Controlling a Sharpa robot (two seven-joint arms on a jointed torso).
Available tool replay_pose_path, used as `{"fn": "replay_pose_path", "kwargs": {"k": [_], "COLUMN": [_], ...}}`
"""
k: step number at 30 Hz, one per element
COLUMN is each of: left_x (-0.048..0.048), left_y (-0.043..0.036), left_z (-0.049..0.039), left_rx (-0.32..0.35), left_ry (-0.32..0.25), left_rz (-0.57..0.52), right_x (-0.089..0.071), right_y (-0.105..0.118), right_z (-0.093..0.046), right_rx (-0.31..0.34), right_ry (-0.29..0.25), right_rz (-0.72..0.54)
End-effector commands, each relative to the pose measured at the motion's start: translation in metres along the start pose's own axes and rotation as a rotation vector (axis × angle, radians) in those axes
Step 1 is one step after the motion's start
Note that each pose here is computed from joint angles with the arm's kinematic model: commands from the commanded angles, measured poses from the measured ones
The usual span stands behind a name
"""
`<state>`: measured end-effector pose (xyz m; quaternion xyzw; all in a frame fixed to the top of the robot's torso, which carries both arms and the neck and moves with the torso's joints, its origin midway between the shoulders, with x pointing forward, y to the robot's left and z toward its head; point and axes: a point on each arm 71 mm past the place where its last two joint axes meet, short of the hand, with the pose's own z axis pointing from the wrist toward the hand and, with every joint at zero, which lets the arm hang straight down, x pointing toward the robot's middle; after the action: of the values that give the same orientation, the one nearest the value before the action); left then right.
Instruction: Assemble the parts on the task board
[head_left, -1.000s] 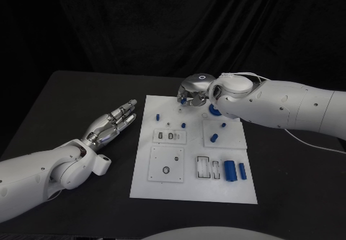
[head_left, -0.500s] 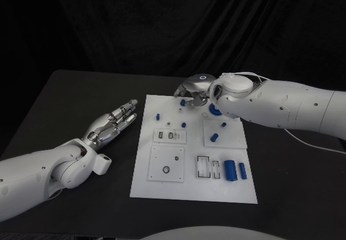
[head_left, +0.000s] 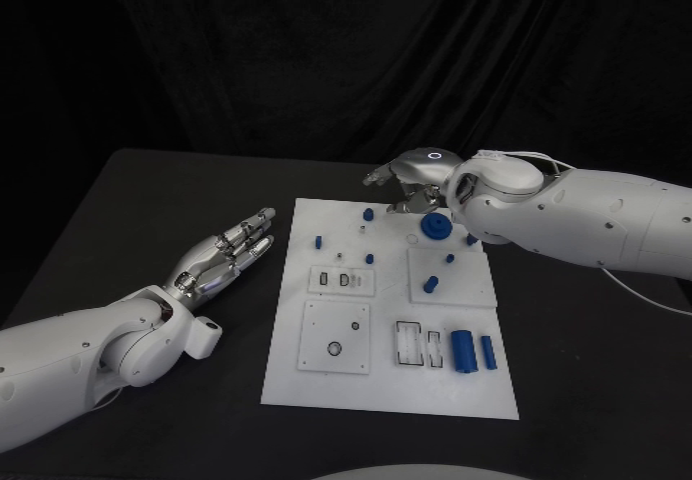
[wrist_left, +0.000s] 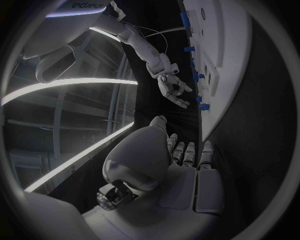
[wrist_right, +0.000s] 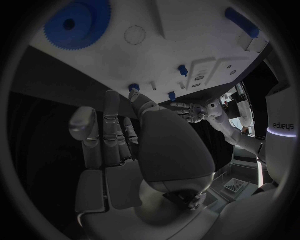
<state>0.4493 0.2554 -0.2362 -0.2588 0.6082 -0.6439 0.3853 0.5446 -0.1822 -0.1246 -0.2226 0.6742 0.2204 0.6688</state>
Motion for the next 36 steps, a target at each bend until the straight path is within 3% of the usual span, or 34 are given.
{"fn": "replay_pose_path", "kwargs": {"k": [1,8,12,18,27,36], "left_x": [0.0006,-0.0003,0.0001,0.0001,0.0004,0.0002], "left_y": [-0.0131,-0.0135,-0.0136,-0.0136,-0.0135,-0.0132], "left_z": [-0.0008,-0.0024,-0.0024,-0.0023,-0.0020,-0.0019], "left_rx": [0.167,0.166,0.166,0.166,0.166,0.165], "left_ry": [0.000,-0.004,-0.004,-0.003,-0.001,0.001], "left_rz": [0.000,0.002,0.002,0.001,-0.001,-0.002], "right_x": [-0.015,-0.025,-0.022,-0.012,0.004,0.014], "right_y": [-0.004,-0.025,-0.038,-0.052,-0.065,-0.064], "right_z": [-0.012,-0.048,-0.068,-0.087,-0.101,-0.101], "right_rx": [-0.013,0.056,0.113,0.198,0.276,0.280], "right_ry": [-0.111,-0.116,-0.073,-0.001,0.050,0.071], "right_rz": [0.006,0.018,0.027,0.036,0.048,0.031]}}
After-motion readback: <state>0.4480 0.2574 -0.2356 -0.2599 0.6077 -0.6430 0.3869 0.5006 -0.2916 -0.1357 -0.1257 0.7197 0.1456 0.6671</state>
